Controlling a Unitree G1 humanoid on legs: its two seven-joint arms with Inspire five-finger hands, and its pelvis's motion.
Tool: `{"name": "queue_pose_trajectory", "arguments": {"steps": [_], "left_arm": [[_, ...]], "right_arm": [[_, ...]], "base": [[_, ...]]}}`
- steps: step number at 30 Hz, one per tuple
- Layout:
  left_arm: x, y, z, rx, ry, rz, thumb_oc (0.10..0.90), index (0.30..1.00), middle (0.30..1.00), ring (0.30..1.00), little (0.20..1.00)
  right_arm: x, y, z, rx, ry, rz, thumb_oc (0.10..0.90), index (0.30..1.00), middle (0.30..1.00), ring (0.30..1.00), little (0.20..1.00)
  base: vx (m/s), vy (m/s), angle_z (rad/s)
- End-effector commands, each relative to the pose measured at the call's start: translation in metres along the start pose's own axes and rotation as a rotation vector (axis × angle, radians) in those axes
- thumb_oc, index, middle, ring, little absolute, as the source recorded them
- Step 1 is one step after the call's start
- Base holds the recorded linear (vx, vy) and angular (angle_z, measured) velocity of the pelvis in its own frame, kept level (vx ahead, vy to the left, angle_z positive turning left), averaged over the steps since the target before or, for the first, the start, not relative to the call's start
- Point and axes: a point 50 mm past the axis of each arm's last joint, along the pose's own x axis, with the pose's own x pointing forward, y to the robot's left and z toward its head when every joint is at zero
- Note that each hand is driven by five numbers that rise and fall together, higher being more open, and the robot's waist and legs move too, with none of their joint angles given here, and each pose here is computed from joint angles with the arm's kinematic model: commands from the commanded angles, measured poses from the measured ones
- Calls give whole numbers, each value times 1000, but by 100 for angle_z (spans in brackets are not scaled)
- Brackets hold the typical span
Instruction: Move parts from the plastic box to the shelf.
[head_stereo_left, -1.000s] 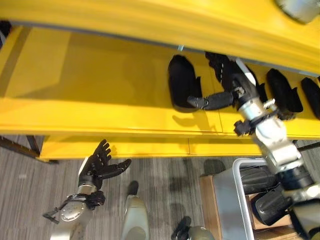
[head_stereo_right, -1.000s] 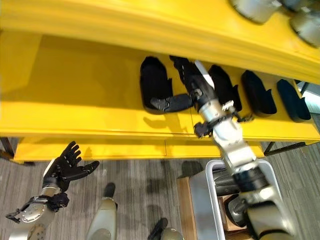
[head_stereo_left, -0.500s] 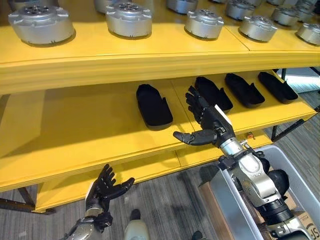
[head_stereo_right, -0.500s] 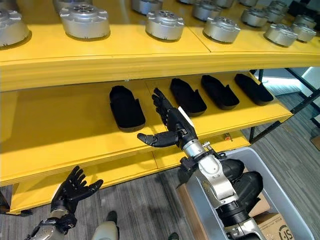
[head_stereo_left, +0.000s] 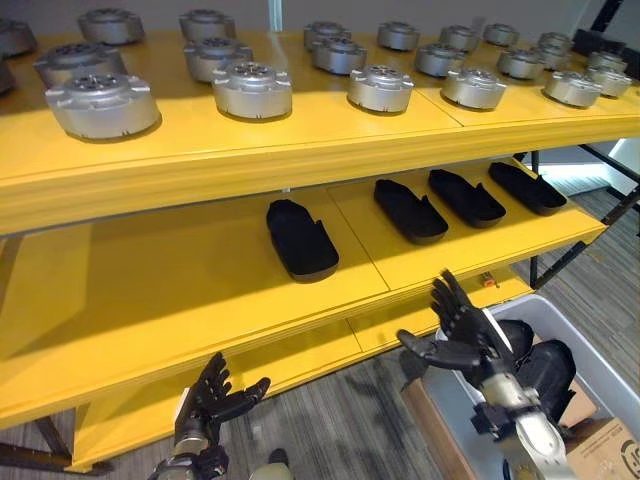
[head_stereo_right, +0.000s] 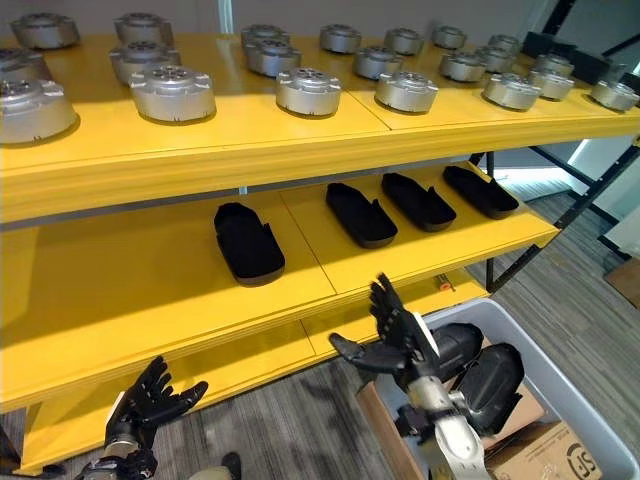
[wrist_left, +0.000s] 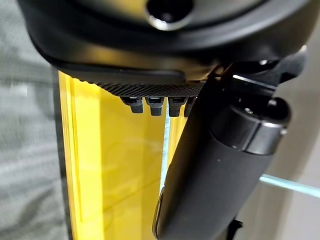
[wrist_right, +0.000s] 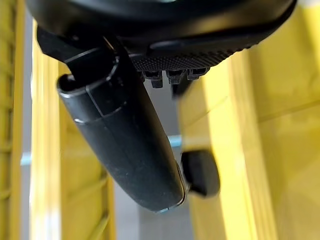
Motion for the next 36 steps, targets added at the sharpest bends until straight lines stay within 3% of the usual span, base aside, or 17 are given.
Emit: {"name": "queue_pose_trajectory", "arguments": {"steps": [1,10,21,27,36], "left_arm": [[17,-25,102,45,-515,-94,900,1000,1000,1000,1000],[9,-23,103,-37,-534,-61,900,1000,1000,1000,1000],[0,-14,97,-41,-527,-33,900,1000,1000,1000,1000],[2,-26,96,-79,-527,-66,900,1000,1000,1000,1000],[9,-53,129,-114,-660,-142,900,1000,1000,1000,1000]], "right_arm": [[18,3,49,-19,-309,3,900,1000,1000,1000,1000],[23,3,50,68,-359,-96,900,1000,1000,1000,1000],[18,-6,56,62,-388,-154,900,1000,1000,1000,1000],[16,-13,64,34,-422,-192,900,1000,1000,1000,1000],[20,-9,77,-26,-489,-183,900,1000,1000,1000,1000]], "base": [[1,346,-1],[-28,210,-85],[24,-166,-52],[50,-179,-37],[37,-189,-13]]}}
